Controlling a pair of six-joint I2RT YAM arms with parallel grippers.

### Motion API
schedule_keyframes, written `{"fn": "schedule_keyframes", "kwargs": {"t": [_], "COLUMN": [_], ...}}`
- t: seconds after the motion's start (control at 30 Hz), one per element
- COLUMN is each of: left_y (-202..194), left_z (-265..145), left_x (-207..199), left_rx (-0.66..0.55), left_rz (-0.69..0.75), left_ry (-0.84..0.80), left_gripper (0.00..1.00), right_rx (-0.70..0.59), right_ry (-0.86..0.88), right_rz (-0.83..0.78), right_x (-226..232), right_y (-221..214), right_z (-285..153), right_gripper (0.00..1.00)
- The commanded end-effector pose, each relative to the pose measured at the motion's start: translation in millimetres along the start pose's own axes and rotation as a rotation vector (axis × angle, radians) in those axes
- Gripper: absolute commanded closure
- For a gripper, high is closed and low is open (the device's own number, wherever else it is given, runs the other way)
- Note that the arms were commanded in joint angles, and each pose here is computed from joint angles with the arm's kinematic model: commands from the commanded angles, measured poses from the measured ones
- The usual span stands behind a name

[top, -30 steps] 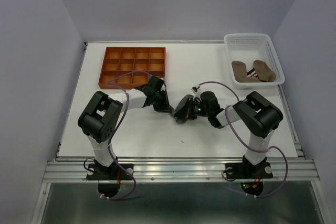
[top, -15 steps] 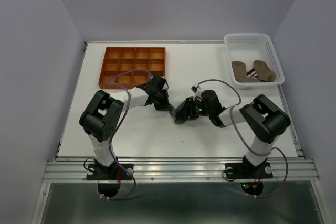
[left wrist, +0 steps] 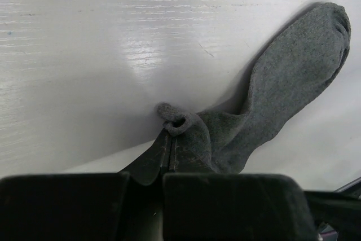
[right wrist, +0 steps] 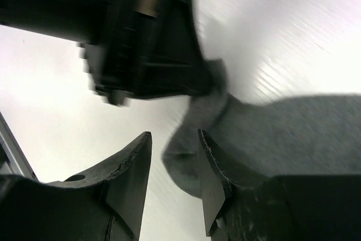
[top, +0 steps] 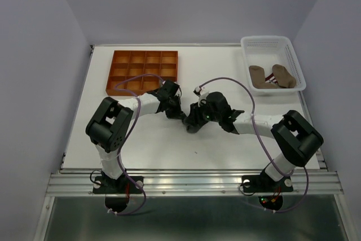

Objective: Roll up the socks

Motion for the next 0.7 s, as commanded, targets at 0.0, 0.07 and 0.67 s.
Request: {"fn": "schedule_keyframes", "kwargs": {"t": [0.0, 0.07, 0.67], "left_y": [4.3, 2.2, -1.8], "left_z": [-13.0, -13.6, -19.5], "left_x": [-5.9, -6.2, -13.2], "left_rx": [-0.013, -0.006, 0.009], "left_rz": [0.045, 0.047, 0.046], "left_ry": [0.009, 0.005, -0.035], "left_gripper": [1.00, 1.00, 1.00], "right_rx": [-0.073, -0.075, 0.010], "right_ry": [-0.075, -0.094, -0.206], "right_rz": [-0.172, -0.192, -0.274], "right_x": [14.3, 16.6, 13.7], "right_y": [22.7, 22.6, -9.9], "right_z": [5.6, 11.5, 24.1], "right_gripper": [0.56, 0.56, 0.56]}}
Point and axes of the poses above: each gripper's point midway between its finger pads, its own z axis out along the fingers, its own x axis along the line the jaws close on, y = z × x, the point moved 4 cm from there along -z, back along the fingers, and after that the axes turned 9 degrees about z, right-handed, at the moved point
